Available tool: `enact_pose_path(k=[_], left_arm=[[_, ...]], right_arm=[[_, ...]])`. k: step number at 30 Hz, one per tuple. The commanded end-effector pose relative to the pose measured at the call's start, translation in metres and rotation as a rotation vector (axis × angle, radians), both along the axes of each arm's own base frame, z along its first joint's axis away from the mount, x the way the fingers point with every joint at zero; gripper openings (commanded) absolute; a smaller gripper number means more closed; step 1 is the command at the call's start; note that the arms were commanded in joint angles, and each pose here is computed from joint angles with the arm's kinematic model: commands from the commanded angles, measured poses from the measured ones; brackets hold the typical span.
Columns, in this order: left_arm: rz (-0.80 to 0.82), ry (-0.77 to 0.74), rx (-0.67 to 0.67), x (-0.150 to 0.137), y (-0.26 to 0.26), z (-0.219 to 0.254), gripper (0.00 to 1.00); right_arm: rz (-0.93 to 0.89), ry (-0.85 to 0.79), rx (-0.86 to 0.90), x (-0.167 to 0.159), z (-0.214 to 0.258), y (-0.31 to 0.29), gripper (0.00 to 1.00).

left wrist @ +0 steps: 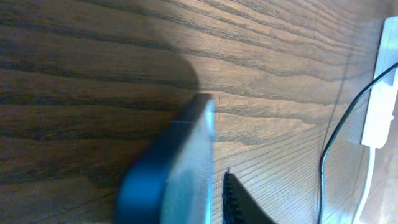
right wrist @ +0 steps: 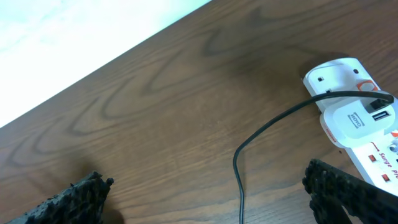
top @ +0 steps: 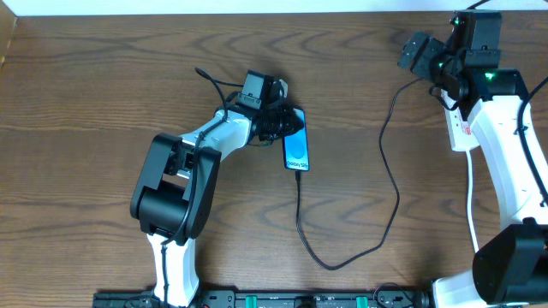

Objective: Plug charger to phone and switch on socket
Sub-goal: 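Set the phone flat on the table and open the left gripper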

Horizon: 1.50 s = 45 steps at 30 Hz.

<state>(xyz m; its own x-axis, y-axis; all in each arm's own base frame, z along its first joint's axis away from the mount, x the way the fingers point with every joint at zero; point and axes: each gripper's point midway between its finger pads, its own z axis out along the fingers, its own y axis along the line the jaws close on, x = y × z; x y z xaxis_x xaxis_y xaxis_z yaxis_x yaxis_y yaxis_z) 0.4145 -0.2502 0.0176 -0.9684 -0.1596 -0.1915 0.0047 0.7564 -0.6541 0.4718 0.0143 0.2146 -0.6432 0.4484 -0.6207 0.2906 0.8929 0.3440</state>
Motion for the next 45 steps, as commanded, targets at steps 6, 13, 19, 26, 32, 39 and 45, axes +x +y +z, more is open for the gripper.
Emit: enact_pose_path(k=[6, 13, 19, 26, 32, 39, 45], left_arm=[[-0.005, 0.003, 0.006, 0.001, -0.002, -0.005, 0.32], [-0.004, 0.017, 0.011, -0.001, 0.000, -0.006, 0.73], [-0.003, 0.016, 0.013, -0.001, 0.000, -0.007, 0.77], [0.061, 0.040, 0.084, 0.001, 0.016, -0.015, 0.79], [0.091, 0.062, 0.093, 0.003, 0.028, -0.017, 0.79], [0.153, 0.086, 0.159, 0.004, 0.044, -0.023, 0.80], [0.192, 0.074, 0.234, 0.004, 0.058, -0.020, 0.80]], right_arm=[[0.004, -0.010, -0.021, -0.002, 0.006, -0.002, 0.99], [0.004, -0.010, -0.022, -0.002, 0.006, -0.002, 0.99], [0.004, -0.007, -0.022, -0.003, 0.005, -0.002, 0.99], [0.004, 0.000, -0.022, -0.004, 0.004, -0.002, 0.99], [0.004, 0.001, -0.022, -0.004, 0.004, -0.002, 0.99], [0.004, 0.001, -0.022, -0.004, 0.004, -0.002, 0.99], [0.004, 0.001, -0.022, -0.004, 0.004, -0.002, 0.99]])
